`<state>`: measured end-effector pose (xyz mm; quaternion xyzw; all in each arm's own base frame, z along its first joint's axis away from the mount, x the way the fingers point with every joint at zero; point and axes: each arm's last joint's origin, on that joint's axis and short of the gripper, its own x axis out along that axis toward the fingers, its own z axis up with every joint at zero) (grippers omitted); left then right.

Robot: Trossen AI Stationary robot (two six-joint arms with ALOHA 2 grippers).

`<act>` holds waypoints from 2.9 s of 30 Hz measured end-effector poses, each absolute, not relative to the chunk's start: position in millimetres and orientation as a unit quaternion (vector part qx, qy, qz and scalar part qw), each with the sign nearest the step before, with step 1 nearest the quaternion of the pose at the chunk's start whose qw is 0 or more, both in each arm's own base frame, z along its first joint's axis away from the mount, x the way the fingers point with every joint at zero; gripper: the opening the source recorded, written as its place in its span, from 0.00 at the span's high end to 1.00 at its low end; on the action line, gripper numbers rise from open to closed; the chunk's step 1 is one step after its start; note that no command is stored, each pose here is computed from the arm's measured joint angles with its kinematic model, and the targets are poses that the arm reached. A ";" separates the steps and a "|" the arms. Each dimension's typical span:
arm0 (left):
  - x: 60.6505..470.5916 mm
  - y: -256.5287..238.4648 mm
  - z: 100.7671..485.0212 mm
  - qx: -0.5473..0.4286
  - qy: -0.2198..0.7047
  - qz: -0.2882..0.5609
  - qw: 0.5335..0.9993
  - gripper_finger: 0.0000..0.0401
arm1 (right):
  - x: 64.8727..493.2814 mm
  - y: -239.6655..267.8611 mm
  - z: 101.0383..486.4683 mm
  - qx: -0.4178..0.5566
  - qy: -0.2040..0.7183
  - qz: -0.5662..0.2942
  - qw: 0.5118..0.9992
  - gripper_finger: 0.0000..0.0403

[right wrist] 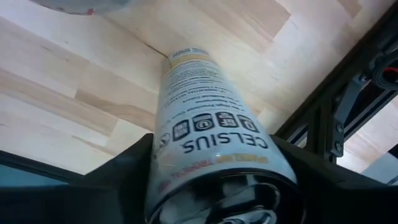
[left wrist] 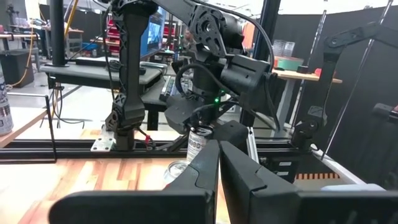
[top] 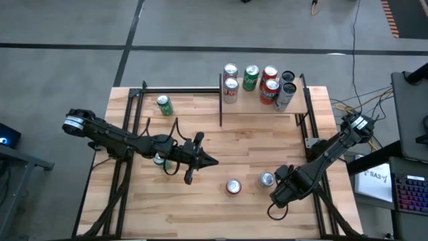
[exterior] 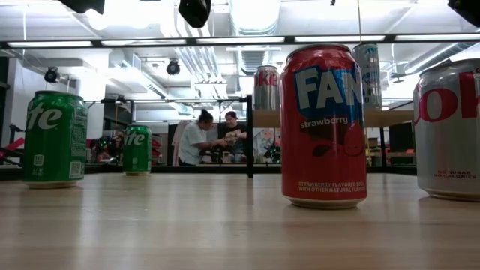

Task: Place canned beverage on shelf
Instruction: Put the white soda can on the shelf aligned to the right of the other silver soda cans

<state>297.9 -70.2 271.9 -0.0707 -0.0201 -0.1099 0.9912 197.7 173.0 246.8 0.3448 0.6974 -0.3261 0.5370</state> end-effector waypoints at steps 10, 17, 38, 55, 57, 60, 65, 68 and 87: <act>297.9 -70.2 271.6 -0.065 -0.019 -0.110 0.992 1.00 | 187.4 163.9 254.3 0.339 0.695 -0.362 0.521 0.41; 297.9 -70.2 271.6 -0.021 -0.024 -0.109 0.994 1.00 | 174.7 149.2 278.2 0.316 0.663 -0.402 0.547 0.41; 298.8 -61.9 269.0 0.110 -0.009 0.032 0.993 0.58 | 228.0 103.4 352.5 0.182 0.386 -0.333 0.841 0.41; 313.1 -49.7 244.6 0.145 0.044 0.096 0.984 0.23 | 298.2 71.7 344.5 0.085 0.356 -0.290 0.884 0.41; 319.3 -46.1 232.0 0.166 0.066 0.130 0.975 0.23 | 302.3 69.2 344.4 0.085 0.356 -0.293 0.883 0.41; 324.2 -43.1 223.1 0.195 0.077 0.201 0.957 0.23 | 307.7 66.7 341.2 0.086 0.365 -0.292 0.880 0.41; 335.5 -43.4 216.5 0.236 0.085 0.229 0.940 0.23 | 311.7 62.9 339.2 0.091 0.367 -0.295 0.878 0.41; 346.5 -44.6 215.7 0.256 0.097 0.239 0.932 0.23 | 313.8 61.5 337.5 0.086 0.368 -0.297 0.877 0.41; 378.2 -48.4 211.7 0.263 0.129 0.283 0.913 0.42 | 320.2 61.8 339.9 0.070 0.364 -0.268 0.889 0.26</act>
